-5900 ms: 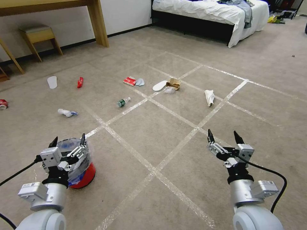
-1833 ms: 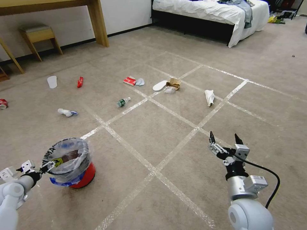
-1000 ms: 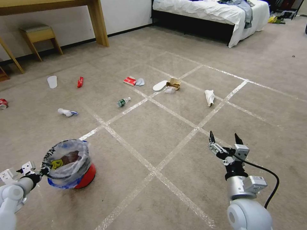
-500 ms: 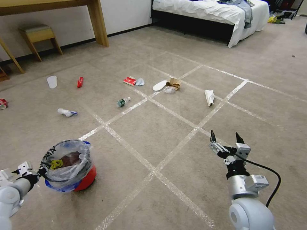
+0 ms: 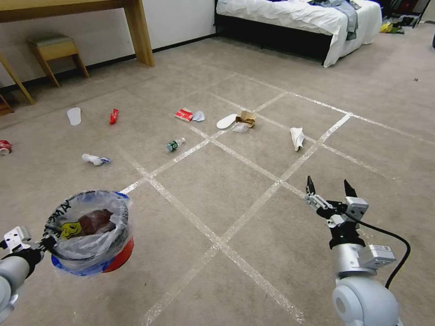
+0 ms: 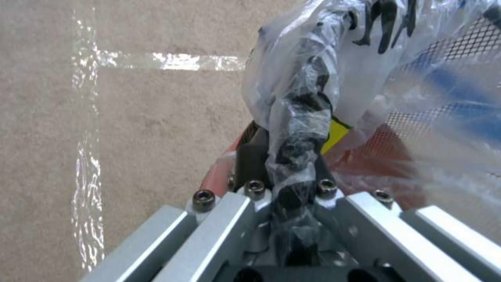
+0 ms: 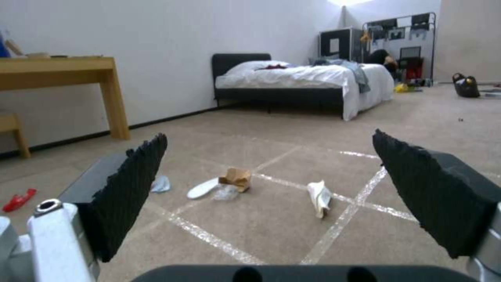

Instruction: Pick up the trash bin and place the garbage on the floor into it.

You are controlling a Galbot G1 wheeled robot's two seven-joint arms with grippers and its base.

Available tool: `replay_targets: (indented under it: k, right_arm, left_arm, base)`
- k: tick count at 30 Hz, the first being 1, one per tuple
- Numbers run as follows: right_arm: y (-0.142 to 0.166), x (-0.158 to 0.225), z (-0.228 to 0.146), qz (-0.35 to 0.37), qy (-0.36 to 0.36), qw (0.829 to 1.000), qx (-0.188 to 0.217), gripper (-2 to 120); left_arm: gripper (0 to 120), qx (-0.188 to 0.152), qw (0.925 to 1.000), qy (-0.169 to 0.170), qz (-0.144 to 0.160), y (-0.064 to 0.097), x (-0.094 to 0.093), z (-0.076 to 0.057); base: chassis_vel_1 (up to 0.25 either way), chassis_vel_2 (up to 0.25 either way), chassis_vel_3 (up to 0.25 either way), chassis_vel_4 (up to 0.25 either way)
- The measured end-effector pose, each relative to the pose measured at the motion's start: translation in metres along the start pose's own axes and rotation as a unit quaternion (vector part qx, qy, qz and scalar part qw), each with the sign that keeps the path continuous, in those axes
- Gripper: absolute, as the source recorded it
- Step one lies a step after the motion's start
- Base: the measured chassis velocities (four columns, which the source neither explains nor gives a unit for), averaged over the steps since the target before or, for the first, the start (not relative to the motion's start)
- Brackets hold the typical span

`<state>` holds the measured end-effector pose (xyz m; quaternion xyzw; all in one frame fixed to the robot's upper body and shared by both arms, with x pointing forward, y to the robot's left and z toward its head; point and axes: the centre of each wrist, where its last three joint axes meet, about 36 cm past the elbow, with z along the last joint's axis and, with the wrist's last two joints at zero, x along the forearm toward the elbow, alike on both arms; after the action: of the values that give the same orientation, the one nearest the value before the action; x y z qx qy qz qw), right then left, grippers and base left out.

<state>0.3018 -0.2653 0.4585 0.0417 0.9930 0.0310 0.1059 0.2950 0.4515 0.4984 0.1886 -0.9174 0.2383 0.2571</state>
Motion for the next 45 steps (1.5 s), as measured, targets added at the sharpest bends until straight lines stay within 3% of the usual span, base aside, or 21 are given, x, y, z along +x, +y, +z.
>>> replay_targets:
  k: [9, 29, 45]
  right_arm:
    - [-0.002, 0.004, 0.003, -0.007, 0.001, 1.000, 0.008, 100]
    - [-0.004, -0.009, 0.016, -0.023, 0.006, 1.000, -0.015, 100]
    - [-0.001, -0.013, 0.020, -0.030, 0.009, 0.999, -0.018, 100]
  left_arm:
    - [1, 0.015, 0.9998, 0.006, -0.008, 0.004, -0.006, 0.010]
    - [1, 0.019, 0.9996, 0.004, -0.021, 0.012, -0.014, 0.007]
    - [1, 0.027, 0.9993, 0.004, -0.027, 0.018, -0.017, 0.008]
  base:
    - [0.000, 0.000, 0.000, 0.000]
    - [0.000, 0.000, 0.000, 0.000]
    - [-0.124, 0.125, 0.123, -0.130]
